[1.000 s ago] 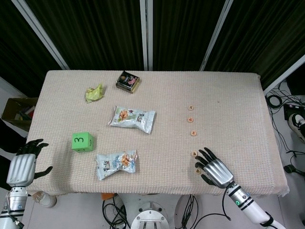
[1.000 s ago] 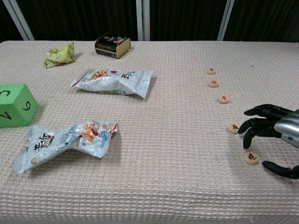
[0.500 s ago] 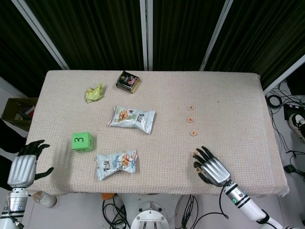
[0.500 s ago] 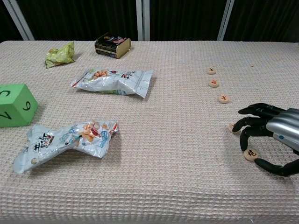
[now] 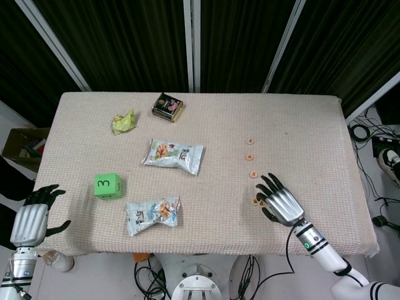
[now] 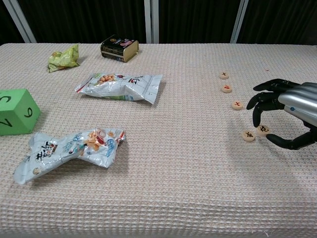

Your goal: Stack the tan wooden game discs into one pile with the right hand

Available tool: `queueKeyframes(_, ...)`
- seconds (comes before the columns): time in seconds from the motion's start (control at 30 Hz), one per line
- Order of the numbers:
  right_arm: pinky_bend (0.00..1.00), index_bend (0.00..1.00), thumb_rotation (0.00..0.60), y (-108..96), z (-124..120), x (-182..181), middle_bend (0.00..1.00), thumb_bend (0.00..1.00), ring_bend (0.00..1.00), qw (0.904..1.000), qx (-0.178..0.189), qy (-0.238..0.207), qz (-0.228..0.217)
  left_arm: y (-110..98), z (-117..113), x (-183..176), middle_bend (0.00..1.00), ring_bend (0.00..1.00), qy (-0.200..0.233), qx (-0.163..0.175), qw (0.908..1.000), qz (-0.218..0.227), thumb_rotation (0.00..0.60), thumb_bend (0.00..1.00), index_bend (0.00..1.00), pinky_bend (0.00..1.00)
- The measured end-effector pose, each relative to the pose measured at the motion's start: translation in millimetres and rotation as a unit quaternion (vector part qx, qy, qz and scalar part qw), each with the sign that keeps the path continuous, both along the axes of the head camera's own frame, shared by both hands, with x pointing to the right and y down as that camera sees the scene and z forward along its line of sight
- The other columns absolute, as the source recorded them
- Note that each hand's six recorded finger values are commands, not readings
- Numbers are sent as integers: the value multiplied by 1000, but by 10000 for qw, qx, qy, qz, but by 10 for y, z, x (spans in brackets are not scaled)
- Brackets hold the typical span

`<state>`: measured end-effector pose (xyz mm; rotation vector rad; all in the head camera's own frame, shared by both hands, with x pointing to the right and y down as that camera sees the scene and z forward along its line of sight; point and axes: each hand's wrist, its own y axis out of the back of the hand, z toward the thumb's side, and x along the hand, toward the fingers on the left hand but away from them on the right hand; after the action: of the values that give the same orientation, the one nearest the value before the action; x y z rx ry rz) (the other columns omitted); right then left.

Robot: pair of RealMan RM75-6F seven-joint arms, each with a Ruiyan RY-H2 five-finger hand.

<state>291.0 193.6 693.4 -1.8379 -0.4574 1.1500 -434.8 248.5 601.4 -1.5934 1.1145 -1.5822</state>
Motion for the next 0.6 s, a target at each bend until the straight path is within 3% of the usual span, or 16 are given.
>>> queueKeyframes(0.27, 32, 509, 600, -63, 124, -21, 245, 391, 30, 9998, -4, 186, -39, 15, 17, -15, 158, 131, -5, -42, 10000, -17, 600, 127, 277, 184)
queueKeyframes(0.6, 31, 504, 600, -70, 158, -114, 243, 391, 30, 9999, -5, 114, -125, 23, 16, -22, 158, 131, 2, -42, 10000, -31, 600, 126, 277, 184)
